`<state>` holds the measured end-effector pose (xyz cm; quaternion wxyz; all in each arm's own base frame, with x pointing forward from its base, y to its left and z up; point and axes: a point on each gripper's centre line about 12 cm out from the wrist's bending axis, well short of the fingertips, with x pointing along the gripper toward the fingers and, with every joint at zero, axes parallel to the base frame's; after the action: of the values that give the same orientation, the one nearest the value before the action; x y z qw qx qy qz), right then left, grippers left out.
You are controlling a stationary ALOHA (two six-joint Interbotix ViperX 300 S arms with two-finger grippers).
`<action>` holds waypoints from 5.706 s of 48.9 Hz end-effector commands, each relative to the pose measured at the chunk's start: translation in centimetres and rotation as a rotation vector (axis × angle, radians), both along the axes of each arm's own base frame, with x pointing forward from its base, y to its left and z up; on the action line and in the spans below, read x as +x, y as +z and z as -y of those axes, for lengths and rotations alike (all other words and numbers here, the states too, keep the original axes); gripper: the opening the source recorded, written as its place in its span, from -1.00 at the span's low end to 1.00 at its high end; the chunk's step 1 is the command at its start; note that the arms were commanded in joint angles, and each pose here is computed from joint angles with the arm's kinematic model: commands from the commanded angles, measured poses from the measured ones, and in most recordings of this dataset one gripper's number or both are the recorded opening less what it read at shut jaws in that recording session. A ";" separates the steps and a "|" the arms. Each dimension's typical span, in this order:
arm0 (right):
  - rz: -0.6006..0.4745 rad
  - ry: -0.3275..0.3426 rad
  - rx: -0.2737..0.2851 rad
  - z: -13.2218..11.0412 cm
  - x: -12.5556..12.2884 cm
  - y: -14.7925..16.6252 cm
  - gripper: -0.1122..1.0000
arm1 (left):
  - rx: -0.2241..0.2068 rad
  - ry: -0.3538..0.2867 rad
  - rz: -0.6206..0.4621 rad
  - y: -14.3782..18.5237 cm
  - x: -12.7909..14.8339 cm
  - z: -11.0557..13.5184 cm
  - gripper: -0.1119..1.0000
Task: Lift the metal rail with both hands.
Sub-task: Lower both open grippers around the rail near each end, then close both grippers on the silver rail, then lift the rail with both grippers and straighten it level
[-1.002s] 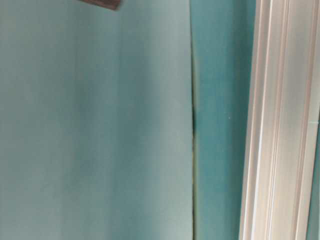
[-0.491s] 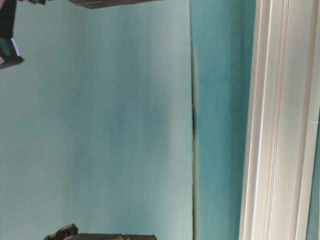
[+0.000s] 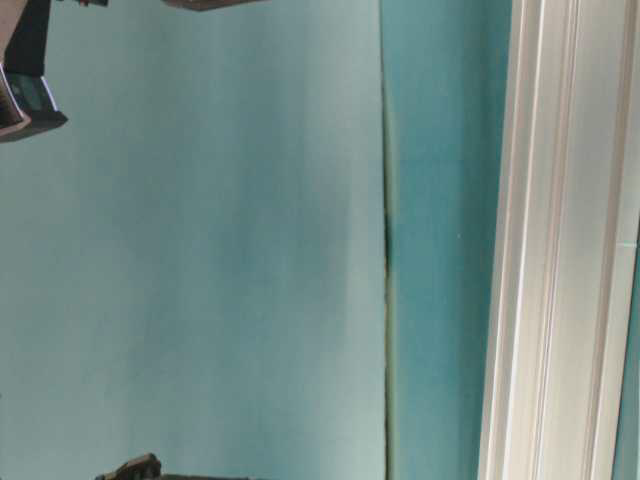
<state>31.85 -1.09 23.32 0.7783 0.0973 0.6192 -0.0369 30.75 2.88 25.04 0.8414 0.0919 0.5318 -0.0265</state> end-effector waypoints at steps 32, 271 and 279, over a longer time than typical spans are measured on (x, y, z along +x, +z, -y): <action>-0.085 0.089 0.016 -3.7 -0.7 -0.1 -0.67 | 0.004 -0.054 -0.025 1.1 0.9 1.2 -0.82; 0.045 -0.091 0.028 -1.9 -0.6 8.4 -0.02 | -0.101 0.153 -0.063 7.3 0.8 2.5 -0.26; 0.021 -0.052 0.013 -1.5 -0.6 10.3 -0.02 | -0.120 0.194 -0.053 9.4 0.9 2.5 -0.26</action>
<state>31.18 0.92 31.96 0.7767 0.1132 0.6176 -0.0497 31.70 0.50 31.88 0.8122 -0.0022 0.5832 0.0165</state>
